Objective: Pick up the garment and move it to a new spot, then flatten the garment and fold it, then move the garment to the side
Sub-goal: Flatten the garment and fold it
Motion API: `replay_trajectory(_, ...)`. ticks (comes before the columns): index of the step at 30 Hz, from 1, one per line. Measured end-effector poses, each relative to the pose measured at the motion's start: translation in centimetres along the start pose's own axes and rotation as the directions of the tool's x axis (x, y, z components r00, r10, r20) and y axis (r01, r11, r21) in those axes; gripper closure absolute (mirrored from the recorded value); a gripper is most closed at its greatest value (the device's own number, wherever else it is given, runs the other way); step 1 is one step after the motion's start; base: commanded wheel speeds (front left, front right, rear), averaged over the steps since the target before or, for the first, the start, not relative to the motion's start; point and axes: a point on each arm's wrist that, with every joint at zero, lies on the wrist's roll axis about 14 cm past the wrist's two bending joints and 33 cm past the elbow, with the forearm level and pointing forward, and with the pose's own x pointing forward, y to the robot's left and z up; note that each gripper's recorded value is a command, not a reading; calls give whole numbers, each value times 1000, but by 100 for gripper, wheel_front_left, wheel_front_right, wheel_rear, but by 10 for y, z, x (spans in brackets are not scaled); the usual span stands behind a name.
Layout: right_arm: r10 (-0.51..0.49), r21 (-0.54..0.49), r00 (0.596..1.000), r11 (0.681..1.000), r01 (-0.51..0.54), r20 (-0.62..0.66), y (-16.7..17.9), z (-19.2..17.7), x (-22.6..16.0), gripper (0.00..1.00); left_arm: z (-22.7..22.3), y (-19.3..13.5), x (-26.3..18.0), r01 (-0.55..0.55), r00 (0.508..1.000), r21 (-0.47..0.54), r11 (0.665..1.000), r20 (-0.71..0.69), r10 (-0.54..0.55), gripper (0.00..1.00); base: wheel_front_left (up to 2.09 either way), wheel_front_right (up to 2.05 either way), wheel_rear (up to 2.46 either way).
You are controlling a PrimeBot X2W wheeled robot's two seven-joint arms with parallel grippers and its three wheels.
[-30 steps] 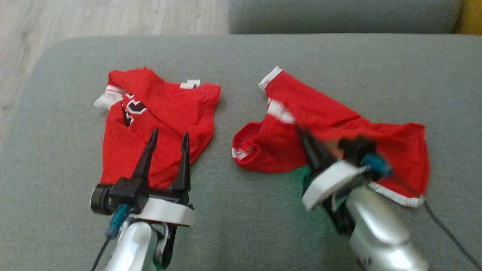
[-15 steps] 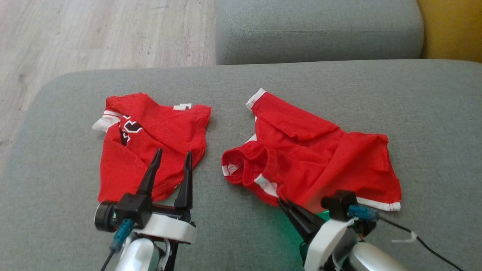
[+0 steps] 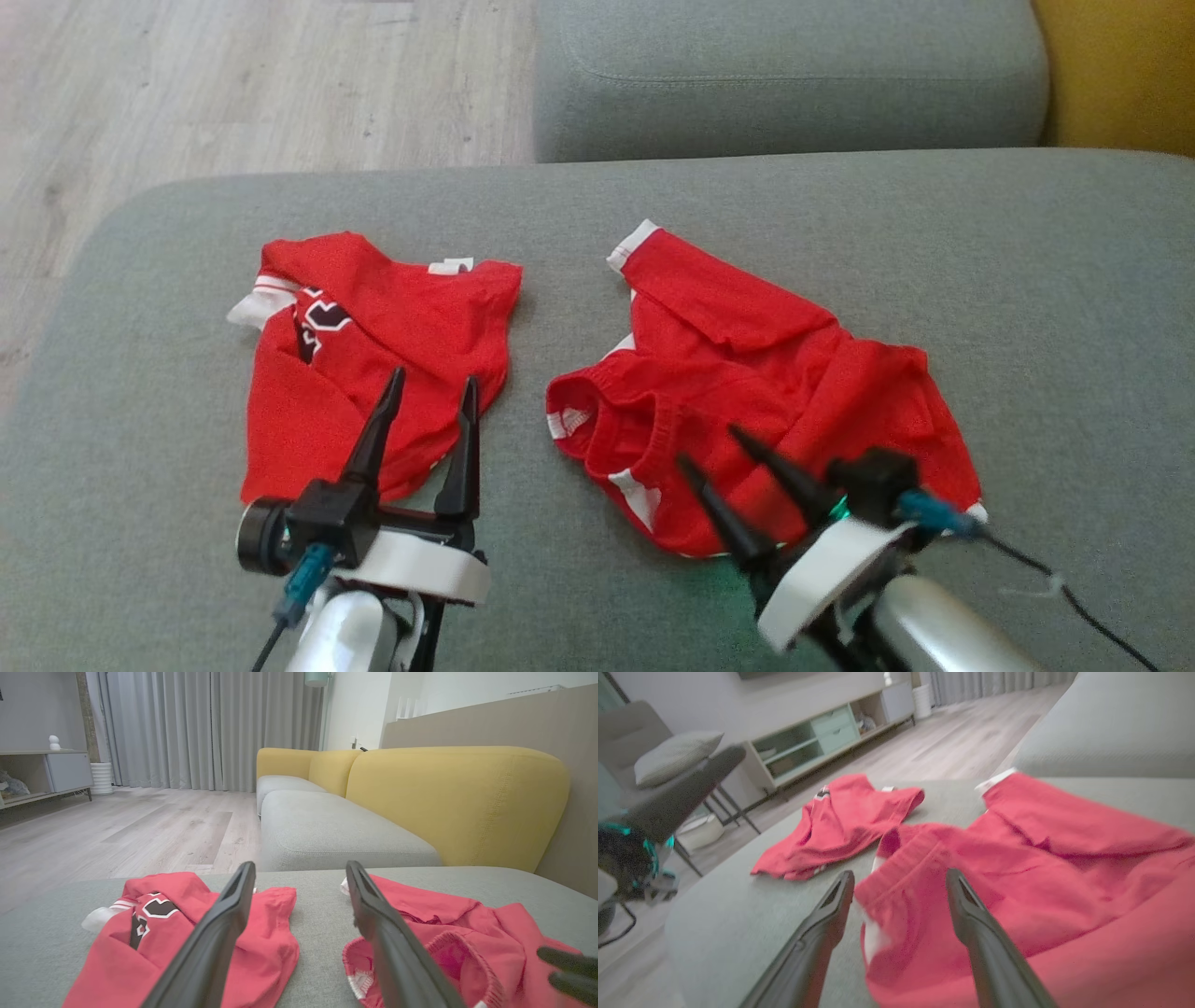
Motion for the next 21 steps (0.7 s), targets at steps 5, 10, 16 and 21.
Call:
replay_trajectory(5, -120, 31, 973, 993, 116, 195, -32, 45, -8, 0, 1, -6, 5, 19, 1000, -3, 1000, 4, -19, 0, 0, 0, 0)
replay_trajectory(10, -319, 66, 899, 947, 314, 298, -81, 62, -42, 0, 3, -14, 10, 44, 999, -6, 999, 12, -44, 0, 0, 0, 0)
replay_trajectory(16, -564, 84, 776, 821, 565, 284, -132, 41, -98, 0, 0, -24, 13, 75, 997, -20, 997, 5, -75, 0, 0, 0, 0)
replay_trajectory(21, -608, 70, 766, 791, 608, 209, -139, 15, -105, 0, -8, -30, 15, 100, 995, -27, 995, -17, -100, 0, 0, 0, 0)
